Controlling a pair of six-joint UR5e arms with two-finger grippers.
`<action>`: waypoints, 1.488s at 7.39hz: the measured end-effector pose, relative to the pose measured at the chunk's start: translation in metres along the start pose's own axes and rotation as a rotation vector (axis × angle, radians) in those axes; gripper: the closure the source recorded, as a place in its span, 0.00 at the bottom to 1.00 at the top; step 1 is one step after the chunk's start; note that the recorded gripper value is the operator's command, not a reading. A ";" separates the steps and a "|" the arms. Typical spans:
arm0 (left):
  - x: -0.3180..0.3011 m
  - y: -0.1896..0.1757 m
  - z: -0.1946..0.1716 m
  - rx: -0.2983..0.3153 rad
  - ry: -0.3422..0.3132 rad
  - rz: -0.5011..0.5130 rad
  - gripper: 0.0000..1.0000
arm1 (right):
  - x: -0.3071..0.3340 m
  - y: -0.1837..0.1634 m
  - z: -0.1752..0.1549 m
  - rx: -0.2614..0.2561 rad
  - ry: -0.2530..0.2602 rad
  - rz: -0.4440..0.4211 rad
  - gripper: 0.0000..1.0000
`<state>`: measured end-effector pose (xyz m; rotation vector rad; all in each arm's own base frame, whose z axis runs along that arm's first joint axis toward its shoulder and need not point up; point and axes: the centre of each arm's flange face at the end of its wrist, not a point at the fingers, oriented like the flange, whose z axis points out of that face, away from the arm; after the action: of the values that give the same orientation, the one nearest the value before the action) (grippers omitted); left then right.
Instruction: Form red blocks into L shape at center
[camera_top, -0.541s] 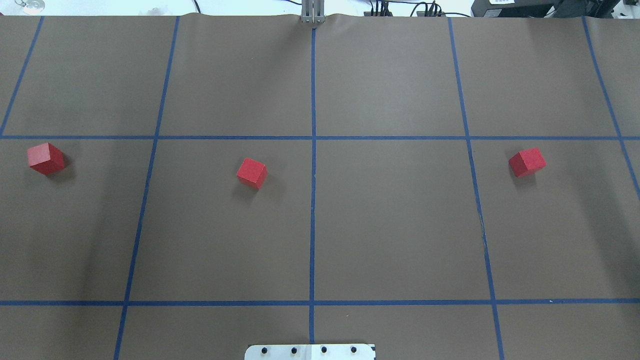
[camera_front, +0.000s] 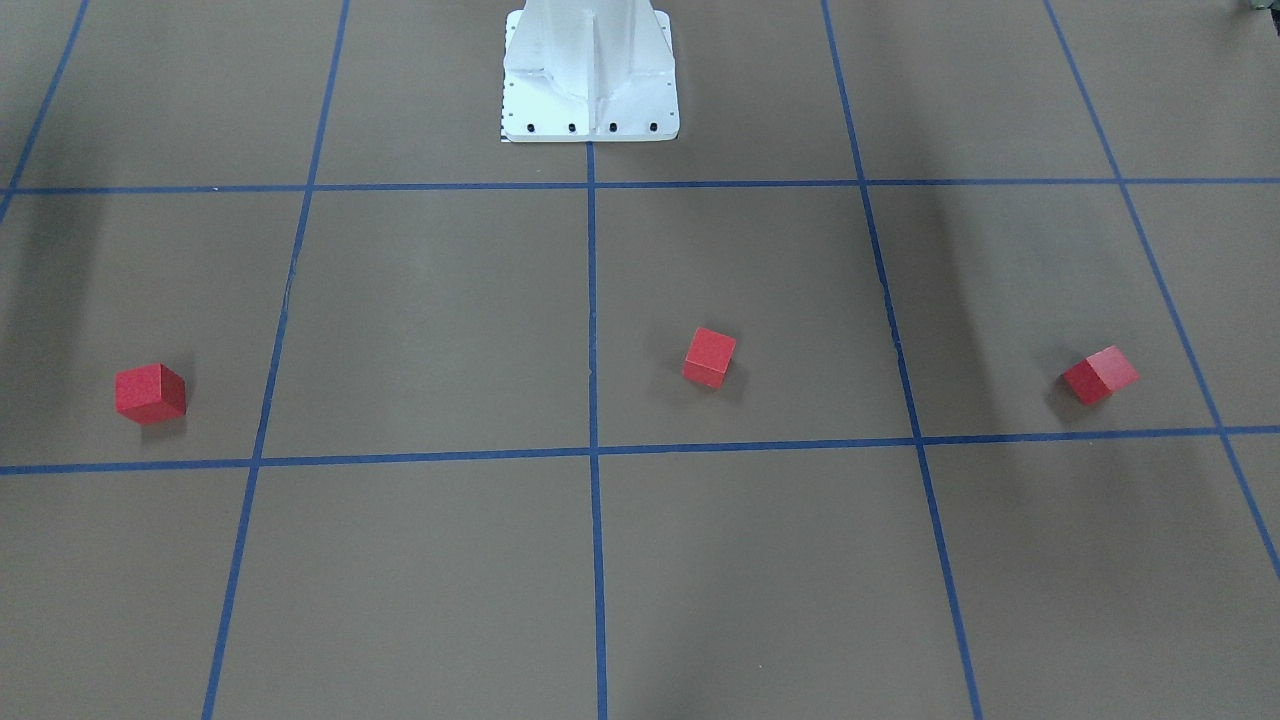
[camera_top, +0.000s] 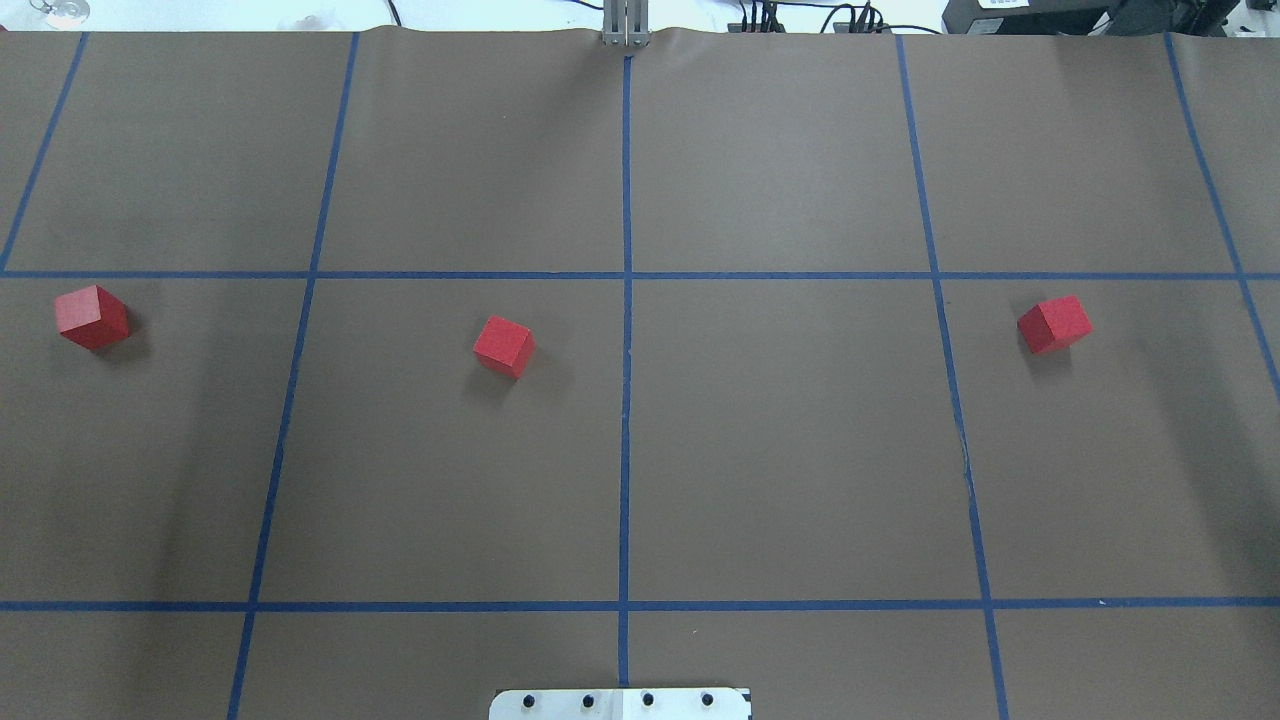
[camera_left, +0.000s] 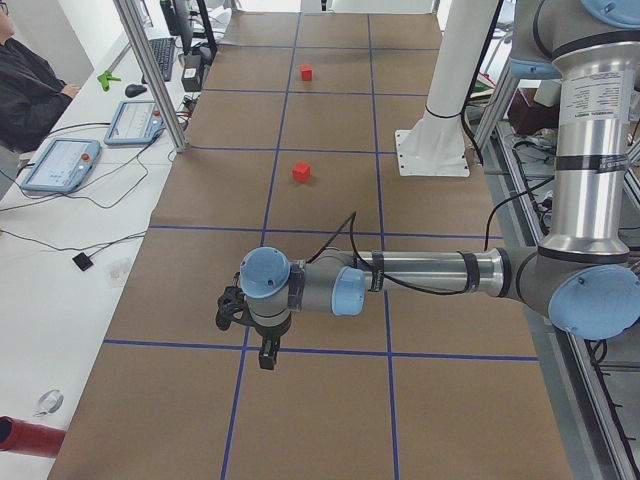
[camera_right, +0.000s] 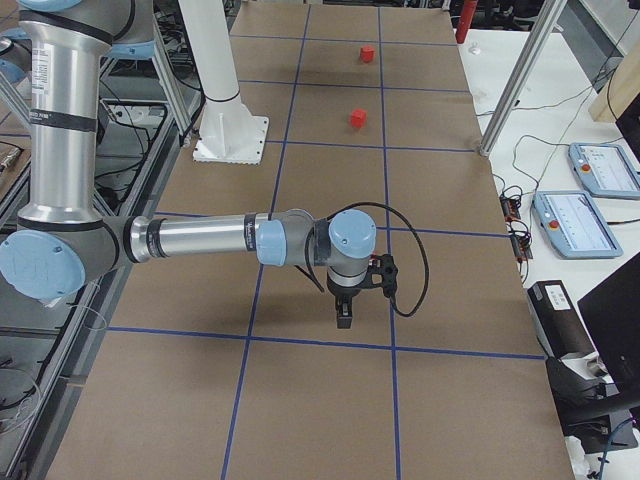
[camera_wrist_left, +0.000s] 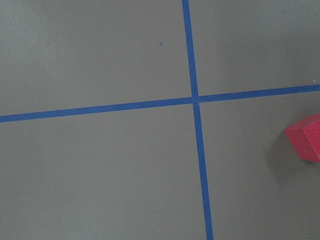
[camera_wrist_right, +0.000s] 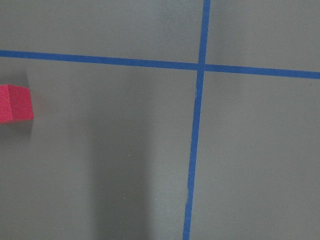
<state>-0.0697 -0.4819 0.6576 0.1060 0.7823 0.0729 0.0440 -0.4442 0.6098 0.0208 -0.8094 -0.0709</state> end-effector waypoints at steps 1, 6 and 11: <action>0.000 -0.001 0.001 0.001 0.000 -0.001 0.00 | 0.000 -0.001 0.000 0.000 0.000 0.000 0.01; 0.100 -0.078 -0.030 0.104 0.019 0.188 0.00 | -0.006 -0.008 -0.006 0.014 -0.004 -0.009 0.01; 0.433 -0.124 -0.025 0.087 0.207 -0.042 0.00 | -0.026 -0.039 -0.024 0.062 -0.002 -0.060 0.01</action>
<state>0.2225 -0.5581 0.3217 0.1659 0.9944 0.0096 0.0418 -0.4814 0.5725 0.1034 -0.8128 -0.1025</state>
